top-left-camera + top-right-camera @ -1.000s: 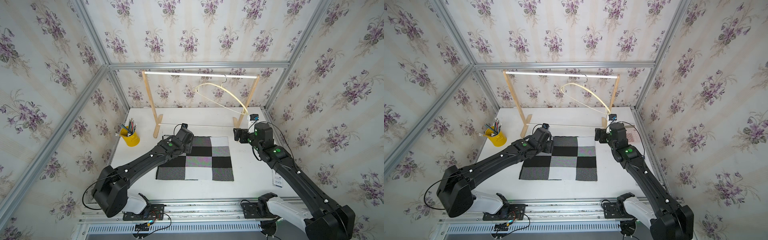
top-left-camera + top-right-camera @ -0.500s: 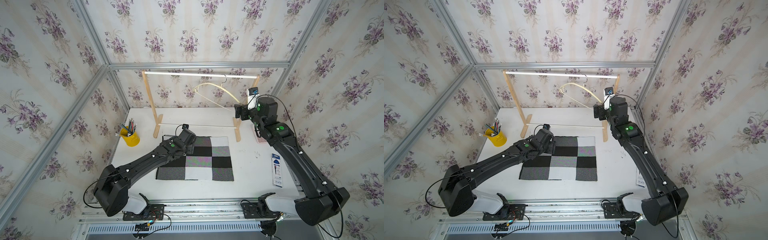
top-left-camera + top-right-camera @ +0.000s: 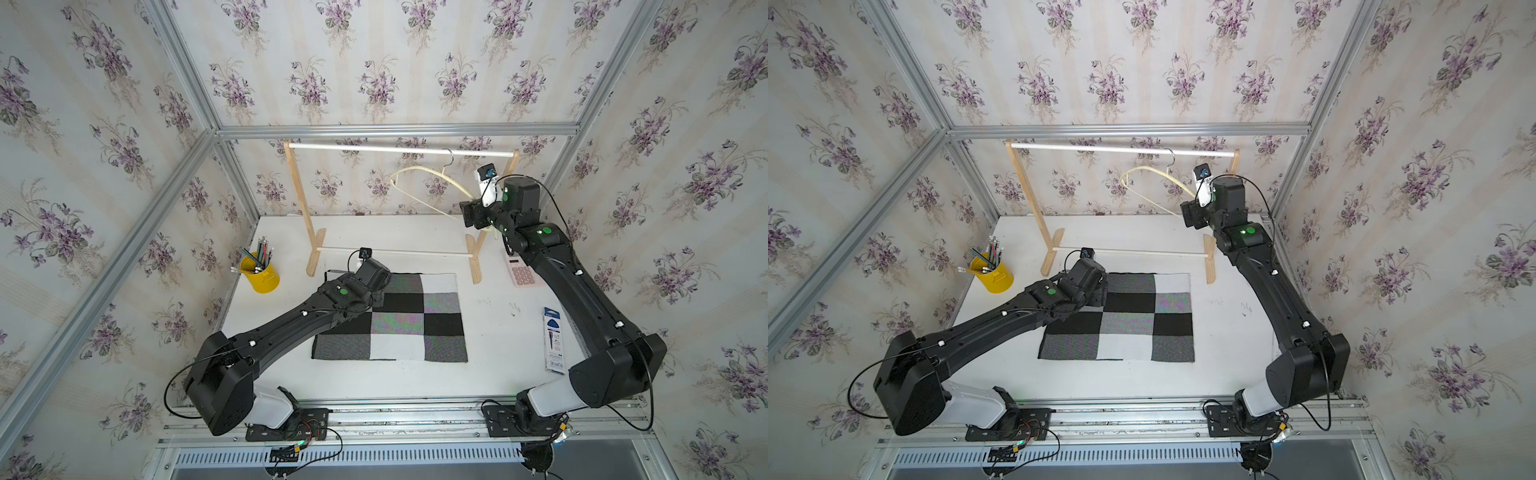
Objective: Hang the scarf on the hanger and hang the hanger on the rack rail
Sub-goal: Pick up the hanger from the clothesline.
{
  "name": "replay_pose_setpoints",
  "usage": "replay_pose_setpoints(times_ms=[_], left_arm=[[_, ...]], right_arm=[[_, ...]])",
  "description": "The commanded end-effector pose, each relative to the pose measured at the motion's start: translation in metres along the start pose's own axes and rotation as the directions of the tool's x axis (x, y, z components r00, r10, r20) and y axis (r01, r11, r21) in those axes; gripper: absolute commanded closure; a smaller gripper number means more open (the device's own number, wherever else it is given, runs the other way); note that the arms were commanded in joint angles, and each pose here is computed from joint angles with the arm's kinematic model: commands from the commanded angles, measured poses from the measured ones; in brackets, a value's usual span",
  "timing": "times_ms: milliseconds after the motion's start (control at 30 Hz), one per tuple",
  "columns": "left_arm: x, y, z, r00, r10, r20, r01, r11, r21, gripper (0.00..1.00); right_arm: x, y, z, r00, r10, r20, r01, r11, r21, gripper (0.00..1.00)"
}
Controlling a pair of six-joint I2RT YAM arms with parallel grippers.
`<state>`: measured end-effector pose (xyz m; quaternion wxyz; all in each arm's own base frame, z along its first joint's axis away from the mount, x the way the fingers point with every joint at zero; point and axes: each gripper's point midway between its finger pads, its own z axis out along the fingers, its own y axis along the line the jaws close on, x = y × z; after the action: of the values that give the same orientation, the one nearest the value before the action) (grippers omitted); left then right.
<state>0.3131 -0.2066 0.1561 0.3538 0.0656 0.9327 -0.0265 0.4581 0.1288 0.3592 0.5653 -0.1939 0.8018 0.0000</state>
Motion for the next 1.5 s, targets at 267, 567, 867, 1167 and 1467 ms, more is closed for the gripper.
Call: replay_pose_setpoints(times_ms=[267,567,867,1167,1467], left_arm=[[-0.001,0.003,0.002,1.0,-0.014,0.007,0.014,1.0,-0.023,0.24],[-0.002,0.007,-0.002,1.0,-0.007,0.015,0.008,0.999,-0.038,0.24],[-0.001,0.008,0.0,1.0,-0.004,0.008,0.004,0.999,-0.044,0.24],[-0.002,0.011,-0.003,1.0,0.004,0.009,-0.003,0.998,-0.061,0.24],[-0.005,0.012,-0.004,1.0,0.011,0.012,-0.01,0.997,-0.07,0.24]], right_arm=[[0.019,0.019,0.024,1.0,-0.011,-0.023,0.008,0.996,-0.094,0.1],[0.012,0.028,0.011,0.999,0.033,0.014,-0.03,0.989,-0.148,0.14],[0.016,0.039,0.003,0.998,0.058,0.012,-0.055,0.981,-0.188,0.27],[0.023,0.043,0.011,0.998,0.06,-0.016,-0.062,0.982,-0.18,0.44],[0.021,0.042,0.014,0.998,0.061,-0.027,-0.064,0.984,-0.166,0.56]])
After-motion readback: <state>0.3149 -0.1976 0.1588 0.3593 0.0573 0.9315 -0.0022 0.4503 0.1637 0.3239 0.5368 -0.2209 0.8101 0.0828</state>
